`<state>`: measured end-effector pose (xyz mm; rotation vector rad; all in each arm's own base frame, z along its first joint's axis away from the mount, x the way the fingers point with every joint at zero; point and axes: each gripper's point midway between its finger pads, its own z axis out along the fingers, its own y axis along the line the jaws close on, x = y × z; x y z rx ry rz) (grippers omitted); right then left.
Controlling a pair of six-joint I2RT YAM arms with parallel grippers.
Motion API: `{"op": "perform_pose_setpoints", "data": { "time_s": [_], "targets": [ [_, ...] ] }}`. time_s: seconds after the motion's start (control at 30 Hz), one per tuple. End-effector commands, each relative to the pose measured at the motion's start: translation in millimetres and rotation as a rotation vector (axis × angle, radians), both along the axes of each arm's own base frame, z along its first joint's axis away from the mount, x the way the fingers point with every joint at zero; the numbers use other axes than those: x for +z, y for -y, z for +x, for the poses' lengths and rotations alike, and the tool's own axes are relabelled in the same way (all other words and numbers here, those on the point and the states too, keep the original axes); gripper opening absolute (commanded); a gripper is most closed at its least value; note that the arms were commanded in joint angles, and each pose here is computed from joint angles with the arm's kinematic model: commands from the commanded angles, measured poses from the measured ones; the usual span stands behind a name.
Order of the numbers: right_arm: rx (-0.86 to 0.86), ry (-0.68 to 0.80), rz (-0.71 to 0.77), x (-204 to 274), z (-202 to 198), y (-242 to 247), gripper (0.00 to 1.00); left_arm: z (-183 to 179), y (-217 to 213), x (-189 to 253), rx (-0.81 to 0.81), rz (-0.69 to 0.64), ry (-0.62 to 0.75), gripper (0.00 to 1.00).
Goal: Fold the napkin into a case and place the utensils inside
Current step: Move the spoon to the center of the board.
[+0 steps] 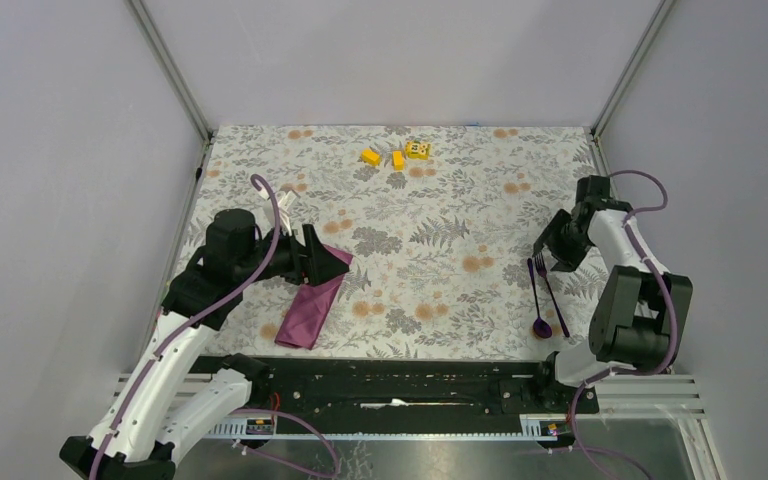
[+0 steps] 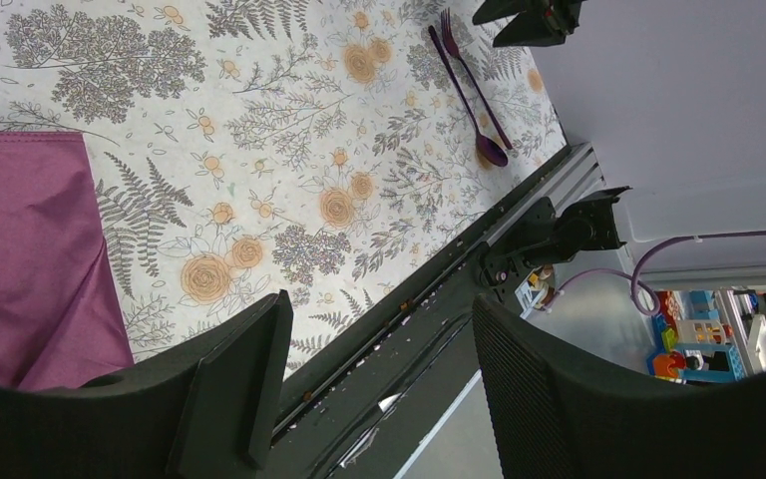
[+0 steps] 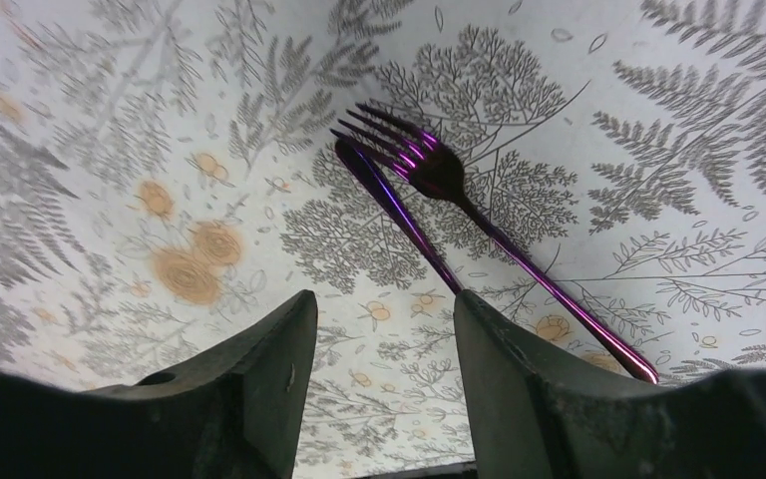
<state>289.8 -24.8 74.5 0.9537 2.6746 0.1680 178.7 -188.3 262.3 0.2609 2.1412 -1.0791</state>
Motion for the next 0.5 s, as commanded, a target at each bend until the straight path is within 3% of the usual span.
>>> {"op": "perform_pose_setpoints", "data": {
  "time_s": [0.0, 0.23, 0.47],
  "targets": [
    [0.106, -0.134, 0.074, -24, -30, -15, 0.59, 4, -1, 15, 0.001, -0.008, 0.081, 0.72],
    [0.146, -0.239, 0.036, -51, -53, -14, 0.51, 4, 0, 13, -0.004, -0.006, 0.071, 0.72],
    [0.213, -0.282, -0.003, -71, -52, -27, 0.35, 7, 0, 13, 0.006, -0.004, 0.065, 0.72]
  ]
}}
